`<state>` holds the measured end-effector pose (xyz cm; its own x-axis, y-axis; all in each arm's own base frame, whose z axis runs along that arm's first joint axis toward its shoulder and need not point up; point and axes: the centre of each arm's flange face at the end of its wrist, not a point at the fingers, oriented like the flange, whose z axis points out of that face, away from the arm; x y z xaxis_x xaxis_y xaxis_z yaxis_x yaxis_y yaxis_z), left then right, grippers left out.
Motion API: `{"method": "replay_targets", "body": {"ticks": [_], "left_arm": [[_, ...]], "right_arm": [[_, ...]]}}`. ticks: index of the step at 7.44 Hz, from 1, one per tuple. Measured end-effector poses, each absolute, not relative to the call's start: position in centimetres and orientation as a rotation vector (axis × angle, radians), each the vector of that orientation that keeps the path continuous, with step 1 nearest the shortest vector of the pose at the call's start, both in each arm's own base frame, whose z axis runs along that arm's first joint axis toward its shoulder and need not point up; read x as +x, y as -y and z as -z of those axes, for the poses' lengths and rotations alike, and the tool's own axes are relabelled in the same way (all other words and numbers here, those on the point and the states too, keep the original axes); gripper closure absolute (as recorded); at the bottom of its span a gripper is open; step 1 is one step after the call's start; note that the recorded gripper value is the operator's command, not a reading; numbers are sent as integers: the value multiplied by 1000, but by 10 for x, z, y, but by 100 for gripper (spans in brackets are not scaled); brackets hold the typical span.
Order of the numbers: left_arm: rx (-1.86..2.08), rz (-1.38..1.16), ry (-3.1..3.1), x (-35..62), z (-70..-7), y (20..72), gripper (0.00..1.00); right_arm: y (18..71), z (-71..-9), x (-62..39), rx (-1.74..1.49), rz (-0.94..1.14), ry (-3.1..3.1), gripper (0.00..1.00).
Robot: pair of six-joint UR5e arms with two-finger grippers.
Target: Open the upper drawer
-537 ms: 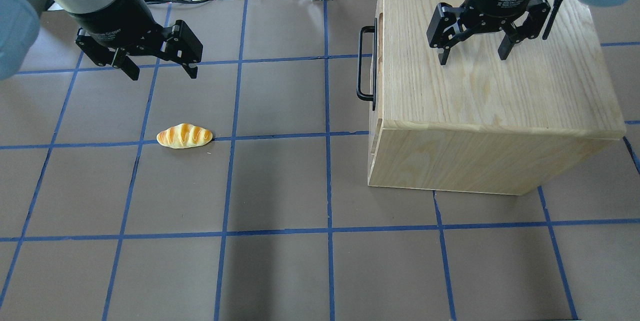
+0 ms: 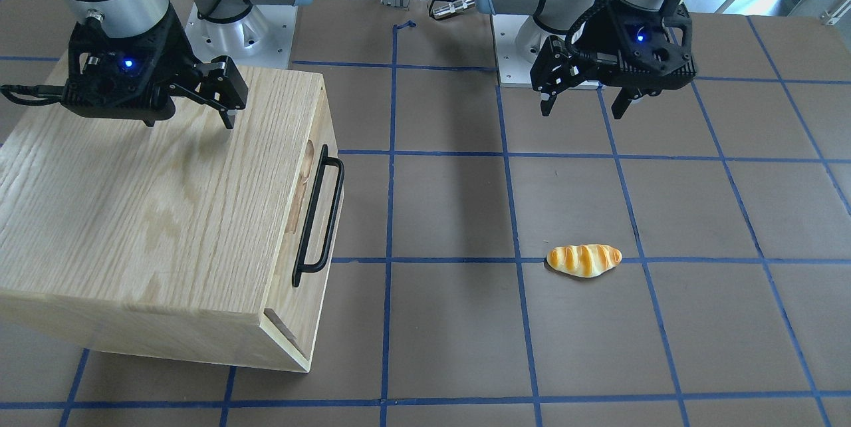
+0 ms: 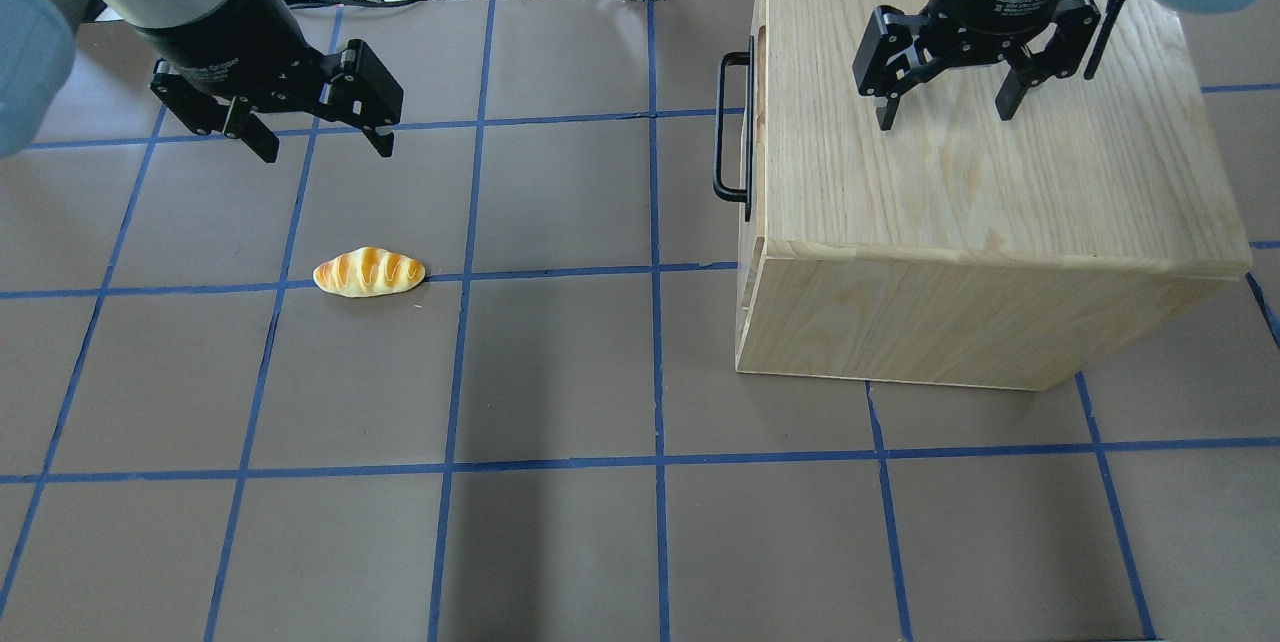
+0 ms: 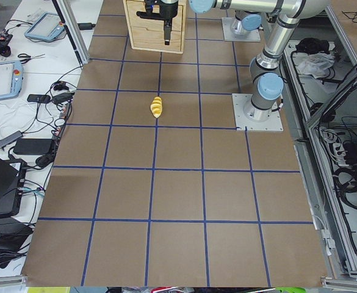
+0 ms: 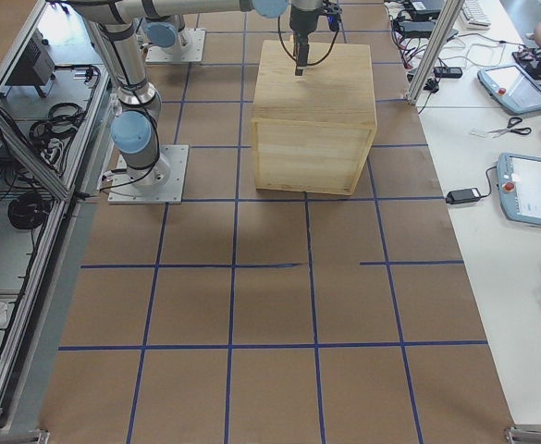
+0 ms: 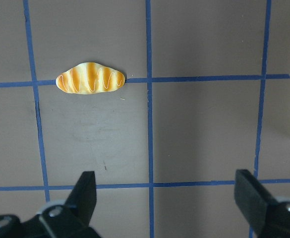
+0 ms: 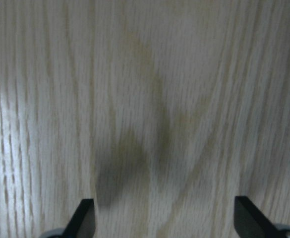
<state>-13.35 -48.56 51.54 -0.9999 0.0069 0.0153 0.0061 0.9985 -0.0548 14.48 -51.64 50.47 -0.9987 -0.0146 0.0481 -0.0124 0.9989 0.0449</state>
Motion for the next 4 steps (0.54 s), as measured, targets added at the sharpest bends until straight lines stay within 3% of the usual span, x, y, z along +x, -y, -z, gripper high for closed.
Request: {"method": "replay_targets", "body": {"ticks": [4], "left_arm": [[-9,-77,3110,-136,-513,488,0]], "right_arm": [[517,-505,144,19,68,3092,0]]}}
